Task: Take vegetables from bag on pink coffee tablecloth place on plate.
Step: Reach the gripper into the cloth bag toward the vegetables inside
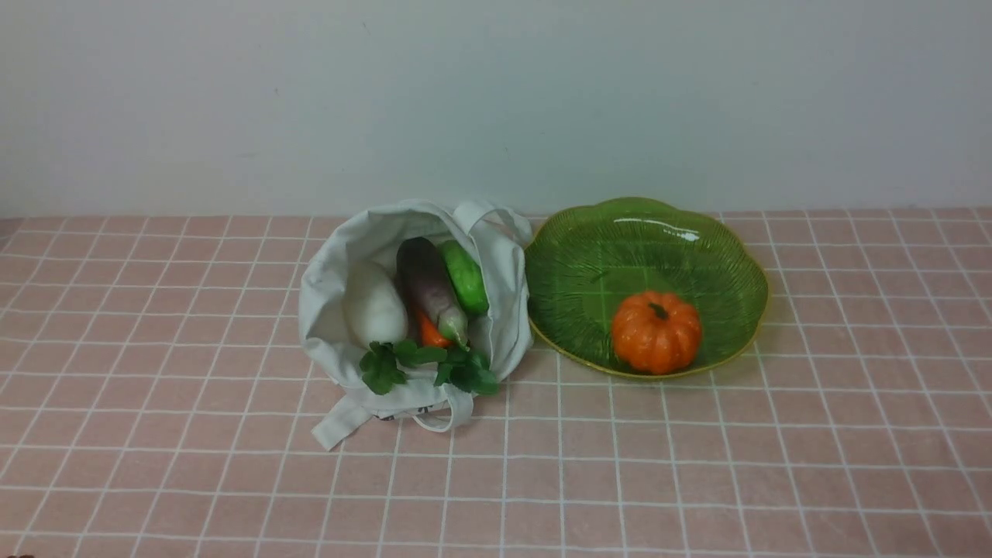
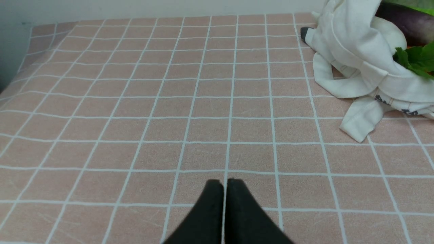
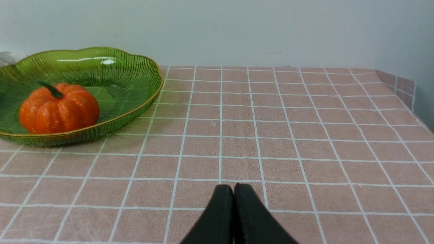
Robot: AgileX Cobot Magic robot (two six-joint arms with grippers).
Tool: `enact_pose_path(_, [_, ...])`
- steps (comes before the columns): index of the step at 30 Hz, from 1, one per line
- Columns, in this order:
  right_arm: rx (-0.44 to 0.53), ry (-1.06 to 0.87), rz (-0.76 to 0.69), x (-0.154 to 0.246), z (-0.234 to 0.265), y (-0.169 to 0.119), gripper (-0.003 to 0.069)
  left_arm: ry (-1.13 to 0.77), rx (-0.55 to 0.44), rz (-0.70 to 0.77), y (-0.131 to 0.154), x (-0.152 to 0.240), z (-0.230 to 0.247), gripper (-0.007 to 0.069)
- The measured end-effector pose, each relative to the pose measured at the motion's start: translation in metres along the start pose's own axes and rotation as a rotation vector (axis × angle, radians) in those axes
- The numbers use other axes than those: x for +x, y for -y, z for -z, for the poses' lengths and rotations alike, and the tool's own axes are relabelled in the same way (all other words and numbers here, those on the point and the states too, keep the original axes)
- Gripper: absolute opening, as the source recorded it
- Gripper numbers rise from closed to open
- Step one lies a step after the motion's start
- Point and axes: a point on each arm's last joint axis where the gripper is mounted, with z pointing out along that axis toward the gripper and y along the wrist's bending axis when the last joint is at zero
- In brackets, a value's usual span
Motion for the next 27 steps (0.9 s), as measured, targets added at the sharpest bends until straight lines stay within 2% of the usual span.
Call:
enact_pose_path(16, [0.000,0.000,0.000,0.000,0.000,0.000,-0.0015,0.006,0.008,0.033,0.001,0.000,0.000,-0.0005])
enact_pose_path(20, [0.000,0.000,0.000,0.000,0.000,0.000,-0.0015,-0.004,0.114,0.452,0.010,-0.001,0.000,-0.0005])
enact_pose_path(21, [0.000,0.000,0.000,0.000,0.000,0.000,-0.0015,-0.007,0.122,0.492,0.011,-0.001,0.000,-0.0005])
enact_pose_path(22, [0.000,0.000,0.000,0.000,0.000,0.000,-0.0015,-0.013,0.153,0.598,0.013,-0.002,0.001,-0.0005])
enact_pose_path(23, [0.000,0.000,0.000,0.000,0.000,0.000,-0.0015,-0.034,0.219,0.848,0.019,-0.004,0.002,-0.0005])
enact_pose_path(24, [0.000,0.000,0.000,0.000,0.000,0.000,-0.0015,-0.040,0.245,0.932,0.021,-0.006,0.002,-0.0005])
enact_pose_path(25, [0.000,0.000,0.000,0.000,0.000,0.000,-0.0015,-0.038,0.253,0.938,0.021,-0.006,0.002,-0.0005])
enact_pose_path(27, [0.000,0.000,0.000,0.000,0.000,0.000,-0.0015,-0.049,0.313,1.140,0.025,-0.010,0.003,-0.0005])
